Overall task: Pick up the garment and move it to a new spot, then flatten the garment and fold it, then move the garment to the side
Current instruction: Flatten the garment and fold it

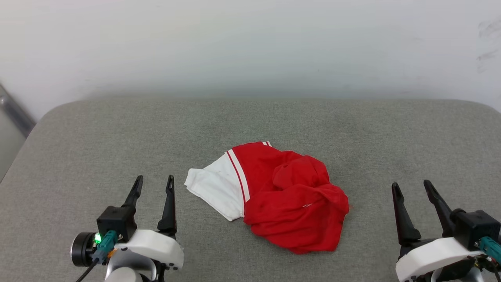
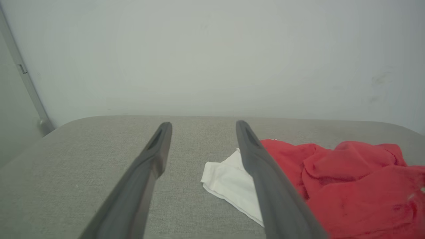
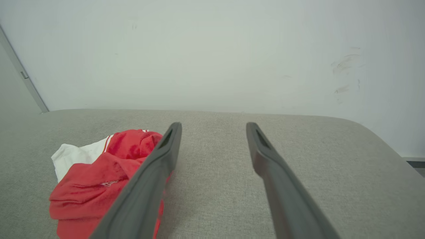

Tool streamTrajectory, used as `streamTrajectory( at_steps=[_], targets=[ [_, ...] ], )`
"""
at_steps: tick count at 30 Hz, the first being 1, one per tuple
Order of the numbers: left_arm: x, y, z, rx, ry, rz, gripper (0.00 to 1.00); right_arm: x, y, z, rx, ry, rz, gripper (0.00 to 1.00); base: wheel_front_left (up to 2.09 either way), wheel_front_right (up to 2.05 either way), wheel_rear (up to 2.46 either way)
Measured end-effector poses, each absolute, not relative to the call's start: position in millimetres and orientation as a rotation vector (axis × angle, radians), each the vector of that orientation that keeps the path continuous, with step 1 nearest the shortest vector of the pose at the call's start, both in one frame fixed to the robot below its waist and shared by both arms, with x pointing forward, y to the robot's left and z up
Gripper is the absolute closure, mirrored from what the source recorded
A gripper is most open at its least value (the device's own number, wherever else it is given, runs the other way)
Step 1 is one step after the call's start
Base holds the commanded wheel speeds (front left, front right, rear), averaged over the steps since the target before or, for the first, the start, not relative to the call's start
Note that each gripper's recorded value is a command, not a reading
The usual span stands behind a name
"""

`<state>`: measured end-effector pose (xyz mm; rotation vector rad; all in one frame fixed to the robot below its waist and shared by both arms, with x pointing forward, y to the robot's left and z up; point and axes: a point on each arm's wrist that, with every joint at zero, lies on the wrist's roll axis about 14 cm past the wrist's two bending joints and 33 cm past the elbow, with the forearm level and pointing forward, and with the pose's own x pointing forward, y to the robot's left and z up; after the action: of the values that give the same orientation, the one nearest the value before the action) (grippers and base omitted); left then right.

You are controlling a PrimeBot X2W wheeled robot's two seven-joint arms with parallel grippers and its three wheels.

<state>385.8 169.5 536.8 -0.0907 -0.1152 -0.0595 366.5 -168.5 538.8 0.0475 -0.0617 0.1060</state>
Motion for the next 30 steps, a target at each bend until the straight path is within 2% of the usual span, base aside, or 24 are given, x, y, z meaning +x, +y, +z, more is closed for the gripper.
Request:
streamTrajectory(
  at_steps=[10,14,16,22,30],
  targets=[
    [374,166,530,-0.079,-0.098,-0.077,0.0,360,-166,534,0.054,-0.041,0.112,0.0,0.0,0.0,0.0],
    [376,164,532,-0.081,-0.101,-0.079,0.0,356,-177,489,0.134,0.19,0.079,0.0,0.0,0.0,0.0],
    [376,164,531,-0.083,-0.1,-0.079,0.0,357,-167,473,0.142,0.296,0.109,0.0,0.0,0.0,0.0],
    [382,163,535,-0.094,-0.11,-0.075,0.0,382,-135,468,0.104,0.477,0.235,0.0,0.0,0.0,0.0],
    [397,169,534,-0.098,-0.11,-0.063,0.0,428,-89,471,0.03,0.624,0.414,0.0,0.0,0.0,0.0]
  ],
)
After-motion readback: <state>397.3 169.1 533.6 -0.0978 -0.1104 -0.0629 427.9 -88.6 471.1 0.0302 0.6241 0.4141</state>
